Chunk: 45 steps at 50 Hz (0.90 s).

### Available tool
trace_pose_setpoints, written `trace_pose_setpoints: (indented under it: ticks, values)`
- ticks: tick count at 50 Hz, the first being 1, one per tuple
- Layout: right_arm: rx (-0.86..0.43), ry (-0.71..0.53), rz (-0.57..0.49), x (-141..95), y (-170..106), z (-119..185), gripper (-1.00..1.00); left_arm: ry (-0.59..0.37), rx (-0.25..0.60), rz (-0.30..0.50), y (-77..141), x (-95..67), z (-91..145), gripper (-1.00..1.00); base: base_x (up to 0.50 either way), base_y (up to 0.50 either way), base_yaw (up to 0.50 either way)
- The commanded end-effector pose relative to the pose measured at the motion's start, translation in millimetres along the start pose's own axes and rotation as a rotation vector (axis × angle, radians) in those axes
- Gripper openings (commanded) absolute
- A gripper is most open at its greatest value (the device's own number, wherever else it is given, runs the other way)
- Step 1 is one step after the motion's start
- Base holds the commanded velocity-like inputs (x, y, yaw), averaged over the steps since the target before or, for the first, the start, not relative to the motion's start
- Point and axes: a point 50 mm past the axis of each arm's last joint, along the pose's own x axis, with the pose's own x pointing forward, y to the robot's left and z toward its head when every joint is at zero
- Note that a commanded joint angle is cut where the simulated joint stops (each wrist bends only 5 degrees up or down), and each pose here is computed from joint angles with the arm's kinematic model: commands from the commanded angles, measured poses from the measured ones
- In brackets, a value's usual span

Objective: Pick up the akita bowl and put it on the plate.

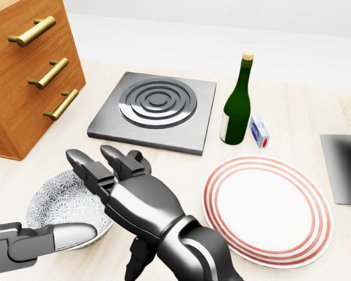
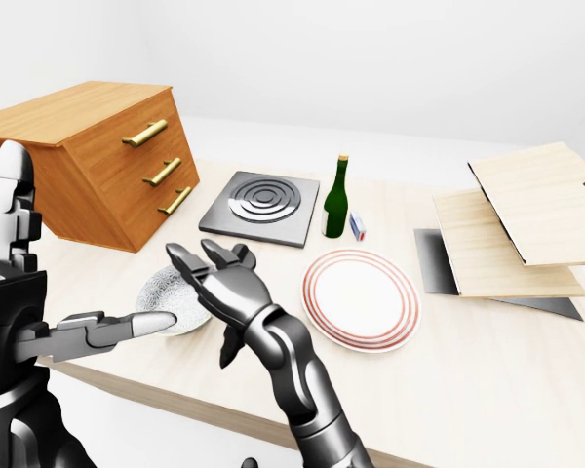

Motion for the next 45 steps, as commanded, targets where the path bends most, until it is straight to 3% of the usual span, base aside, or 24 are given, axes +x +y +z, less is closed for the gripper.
trace_pose_setpoints:
  ticks: [1,8,17,23,30,37,38,45]
  values:
    - [-0.037,-0.019,0.079,11,2,9,1.00,-0.003,0.001,-0.002,0,0.4,0,0.93,0.00,0.00,0.00]
    - [-0.048,-0.091,0.093,9,-1,32,1.00,-0.008,0.000,0.000,0,0.8,1,0.93,0.00,0.00,0.00]
    - [-0.072,-0.056,0.134,27,0,23,1.00,-0.007,0.005,-0.003,0,2.2,1,0.93,0.00,0.00,0.00]
    - [-0.058,-0.064,0.271,30,13,26,1.00,-0.005,0.008,-0.003,0,3.4,2,0.93,0.00,0.00,0.00]
    - [-0.072,-0.062,0.306,32,23,31,1.00,0.004,0.030,-0.017,-1,4.2,1,0.93,0.00,0.00,0.00]
    - [-0.089,0.000,0.370,43,30,16,1.00,0.012,0.054,-0.029,2,4.7,0,0.92,0.00,0.00,0.00]
    - [-0.149,0.096,0.462,63,40,-8,1.00,0.023,0.062,-0.028,3,3.7,-2,0.93,0.00,0.00,0.00]
    - [-0.156,0.130,0.470,63,52,-14,1.00,0.035,0.084,-0.050,3,3.8,-2,0.92,0.00,0.00,0.00]
